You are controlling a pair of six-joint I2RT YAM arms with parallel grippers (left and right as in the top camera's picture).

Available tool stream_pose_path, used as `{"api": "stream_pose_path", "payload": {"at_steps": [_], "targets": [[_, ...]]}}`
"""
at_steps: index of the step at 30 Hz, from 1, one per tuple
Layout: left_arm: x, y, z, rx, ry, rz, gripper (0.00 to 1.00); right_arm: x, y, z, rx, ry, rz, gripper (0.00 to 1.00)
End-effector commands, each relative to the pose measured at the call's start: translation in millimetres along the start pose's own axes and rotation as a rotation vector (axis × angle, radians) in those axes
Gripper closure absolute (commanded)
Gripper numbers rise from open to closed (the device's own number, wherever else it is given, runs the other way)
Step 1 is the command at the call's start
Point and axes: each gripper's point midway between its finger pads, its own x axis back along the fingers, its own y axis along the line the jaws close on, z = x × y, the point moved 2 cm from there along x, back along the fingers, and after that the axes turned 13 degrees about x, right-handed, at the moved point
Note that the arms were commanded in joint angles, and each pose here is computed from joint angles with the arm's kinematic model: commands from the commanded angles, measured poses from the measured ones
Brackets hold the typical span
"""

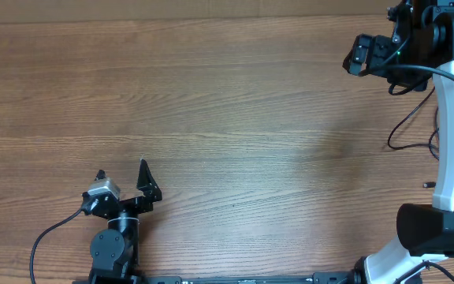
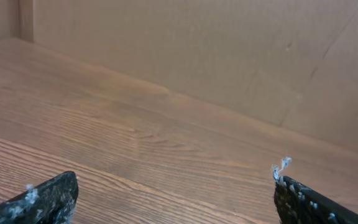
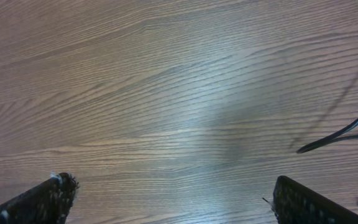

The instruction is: Untangle cables

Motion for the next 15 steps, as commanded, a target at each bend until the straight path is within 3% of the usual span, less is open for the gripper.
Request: {"api": "stream_pose_path", "payload": {"at_steps": [1, 8, 15], "targets": [[0.3, 0.0, 0.3, -0.087, -0.002, 0.005, 0.0, 10.5, 2.0, -2.0, 0.016, -0.032, 0.006, 0.0], [-0.1, -0.1, 2.6, -0.205, 0.017, 0.023, 0.0, 10.7, 0.6, -1.9, 0.012, -0.033, 0.008, 0.0], [-0.5, 4.8, -0.5, -0.178, 0.007, 0.001, 0.0, 10.6, 0.7, -1.9, 0.013, -0.032, 0.008, 0.0]]}}
